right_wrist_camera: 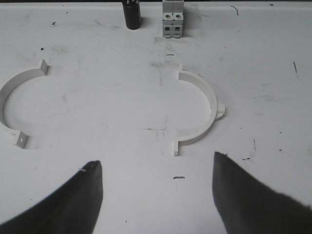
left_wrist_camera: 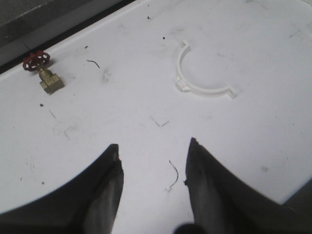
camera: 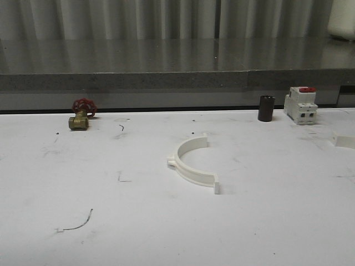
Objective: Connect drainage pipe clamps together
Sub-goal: 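Raise the left gripper away from the placed clamp half, then grasp the other white clamp half's tab with the right gripper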
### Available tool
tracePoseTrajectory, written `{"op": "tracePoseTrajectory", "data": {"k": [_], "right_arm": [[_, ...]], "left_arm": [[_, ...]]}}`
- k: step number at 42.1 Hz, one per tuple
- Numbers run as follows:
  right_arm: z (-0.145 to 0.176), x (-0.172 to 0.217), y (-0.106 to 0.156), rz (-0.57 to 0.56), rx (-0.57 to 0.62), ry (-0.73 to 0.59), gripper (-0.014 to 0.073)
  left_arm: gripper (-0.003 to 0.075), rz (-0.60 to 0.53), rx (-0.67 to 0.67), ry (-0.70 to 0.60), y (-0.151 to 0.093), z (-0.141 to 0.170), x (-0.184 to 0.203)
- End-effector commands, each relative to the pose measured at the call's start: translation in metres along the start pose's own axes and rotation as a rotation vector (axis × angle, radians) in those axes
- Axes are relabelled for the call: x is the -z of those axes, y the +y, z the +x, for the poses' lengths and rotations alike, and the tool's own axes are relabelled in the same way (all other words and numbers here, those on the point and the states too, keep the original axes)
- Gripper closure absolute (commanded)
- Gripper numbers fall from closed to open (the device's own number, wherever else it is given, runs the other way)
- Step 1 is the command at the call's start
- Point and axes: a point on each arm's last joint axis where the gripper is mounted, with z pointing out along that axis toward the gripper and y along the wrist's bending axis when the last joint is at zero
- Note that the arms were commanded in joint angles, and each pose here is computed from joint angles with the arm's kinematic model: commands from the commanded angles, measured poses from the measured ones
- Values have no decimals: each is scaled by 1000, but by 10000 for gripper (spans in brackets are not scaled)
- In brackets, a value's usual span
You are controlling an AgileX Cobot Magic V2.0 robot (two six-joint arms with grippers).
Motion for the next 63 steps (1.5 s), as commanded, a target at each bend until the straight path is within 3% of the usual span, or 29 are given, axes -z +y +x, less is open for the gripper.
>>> {"op": "tracePoseTrajectory", "data": {"k": [1, 14, 25, 33, 45, 63], "right_arm": [[-13, 5, 2, -8, 9, -86, 86], [-14, 5, 2, -9, 8, -88, 86], [-21, 9, 3, -24, -8, -112, 86], [-45, 0, -1, 36, 35, 57, 86], [-83, -51, -44, 187, -88, 303, 86], [-81, -169, -70, 188, -108, 446, 86]], "left_arm": [[418, -2, 0, -105, -2, 17, 15], [418, -6, 1, -149, -7, 80, 34], [418, -6, 1, -158, -8, 86, 36], [418, -6, 1, -158, -8, 86, 36], [418, -6, 1, -158, -8, 86, 36], [419, -6, 1, -158, -8, 86, 36]]}}
